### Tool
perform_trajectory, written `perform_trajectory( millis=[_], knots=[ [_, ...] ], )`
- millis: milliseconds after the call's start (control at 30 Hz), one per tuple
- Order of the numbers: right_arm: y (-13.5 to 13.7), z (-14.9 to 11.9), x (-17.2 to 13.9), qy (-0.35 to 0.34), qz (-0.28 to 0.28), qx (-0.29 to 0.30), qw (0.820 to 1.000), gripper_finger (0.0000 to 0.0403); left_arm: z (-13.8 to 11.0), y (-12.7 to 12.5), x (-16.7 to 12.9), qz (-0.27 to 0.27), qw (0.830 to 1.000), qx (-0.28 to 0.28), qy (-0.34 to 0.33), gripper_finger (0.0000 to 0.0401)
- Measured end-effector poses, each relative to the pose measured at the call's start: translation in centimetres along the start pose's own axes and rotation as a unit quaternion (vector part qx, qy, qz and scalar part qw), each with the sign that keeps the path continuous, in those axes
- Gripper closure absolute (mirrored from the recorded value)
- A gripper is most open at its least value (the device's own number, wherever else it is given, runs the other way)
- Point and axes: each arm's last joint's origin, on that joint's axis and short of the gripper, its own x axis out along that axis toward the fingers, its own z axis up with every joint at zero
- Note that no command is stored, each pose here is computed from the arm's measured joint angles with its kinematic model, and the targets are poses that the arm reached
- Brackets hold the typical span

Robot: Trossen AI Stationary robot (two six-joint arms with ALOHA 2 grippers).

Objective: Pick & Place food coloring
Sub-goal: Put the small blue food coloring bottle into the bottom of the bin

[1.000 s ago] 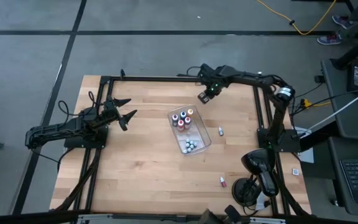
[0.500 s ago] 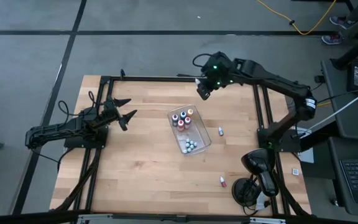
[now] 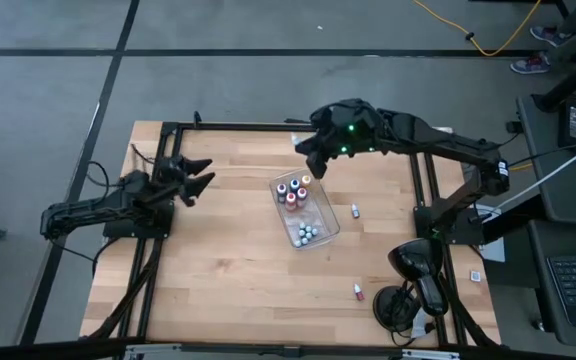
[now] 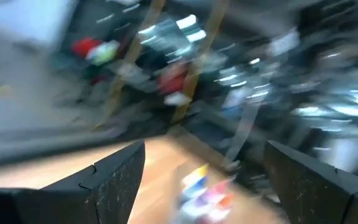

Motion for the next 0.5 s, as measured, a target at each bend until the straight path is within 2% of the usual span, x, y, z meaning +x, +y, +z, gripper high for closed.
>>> perform_trajectory(
  millis=[67,100,167,367,500],
  knots=[
    [0.8,-0.2,0.2,-0.002,0.011,-0.005,1.000,0.0346,1.5,-1.1,-0.1,-0.068,0.997,0.011,-0.020,0.0081],
    [1.1,-0.3,0.3,-0.001,0.016,-0.008,1.000,0.0346,2.3,-1.6,-0.1,-0.086,0.996,0.015,-0.025,0.0081],
    [1.8,-0.5,0.5,0.001,0.025,-0.014,1.000,0.0346,3.9,-2.5,0.0,-0.095,0.995,0.031,-0.012,0.0081],
    [3.7,-1.7,1.7,0.027,0.046,-0.030,0.998,0.0346,8.0,-5.5,2.0,-0.088,0.979,0.154,0.100,0.0081],
    [5.2,-2.8,3.0,0.048,0.060,-0.045,0.996,0.0346,10.5,-7.8,4.8,-0.104,0.965,0.181,0.161,0.0081]
  ],
)
